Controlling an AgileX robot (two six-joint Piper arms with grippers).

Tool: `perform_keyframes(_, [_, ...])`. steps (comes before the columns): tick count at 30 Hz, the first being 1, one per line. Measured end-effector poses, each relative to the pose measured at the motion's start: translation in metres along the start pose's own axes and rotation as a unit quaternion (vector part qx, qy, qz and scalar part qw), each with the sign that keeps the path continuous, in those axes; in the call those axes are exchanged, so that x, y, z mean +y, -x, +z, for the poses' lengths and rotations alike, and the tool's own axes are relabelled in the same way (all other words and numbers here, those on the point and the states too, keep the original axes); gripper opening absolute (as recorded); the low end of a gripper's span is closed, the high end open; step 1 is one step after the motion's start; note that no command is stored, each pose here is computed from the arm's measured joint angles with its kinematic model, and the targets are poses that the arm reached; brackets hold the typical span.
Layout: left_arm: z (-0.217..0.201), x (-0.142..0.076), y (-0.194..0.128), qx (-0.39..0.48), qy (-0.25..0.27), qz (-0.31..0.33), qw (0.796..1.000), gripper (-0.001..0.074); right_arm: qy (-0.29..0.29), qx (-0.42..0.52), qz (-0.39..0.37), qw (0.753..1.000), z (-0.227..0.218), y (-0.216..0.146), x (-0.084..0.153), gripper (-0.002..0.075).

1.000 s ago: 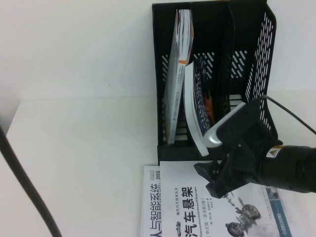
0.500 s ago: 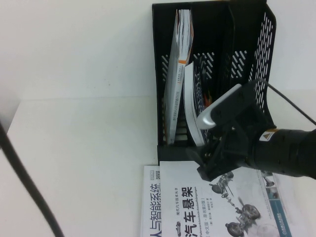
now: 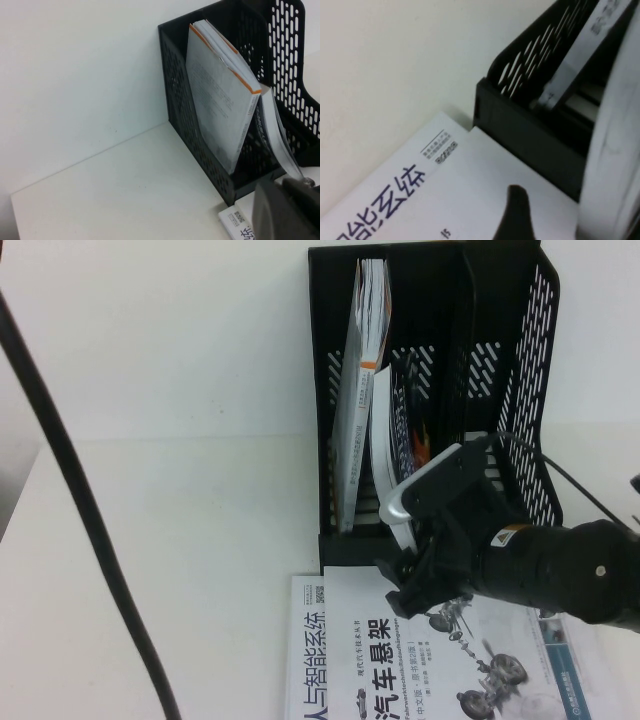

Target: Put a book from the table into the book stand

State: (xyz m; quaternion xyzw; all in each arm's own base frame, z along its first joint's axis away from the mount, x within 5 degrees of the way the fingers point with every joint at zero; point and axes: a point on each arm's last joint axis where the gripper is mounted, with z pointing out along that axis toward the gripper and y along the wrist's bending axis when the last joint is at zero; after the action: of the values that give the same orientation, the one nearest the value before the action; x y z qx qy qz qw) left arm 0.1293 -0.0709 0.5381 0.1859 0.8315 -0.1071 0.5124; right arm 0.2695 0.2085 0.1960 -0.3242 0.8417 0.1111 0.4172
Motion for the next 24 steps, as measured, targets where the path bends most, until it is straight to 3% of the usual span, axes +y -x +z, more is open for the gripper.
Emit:
perform_keyframes(8, [0.0,0.0,0.001,-0.004,0.001,0.001,1.0,-0.0002,-0.003,-0.004,0.033,0.999,0.004,-0.001,0.005,0.0478])
perform_keyframes(13, [0.0,0.0,0.002,-0.008,0.001,0.002,1.0,-0.0002,-0.028,-0.033,0.043,0.998,0.003,0.004,0.003,0.03])
perform_keyframes(24, [0.0,0.0,0.002,-0.011,0.001,0.002,1.0,-0.0002,-0.056,-0.065,0.036,0.996,0.002,0.011,0.0,0.0277])
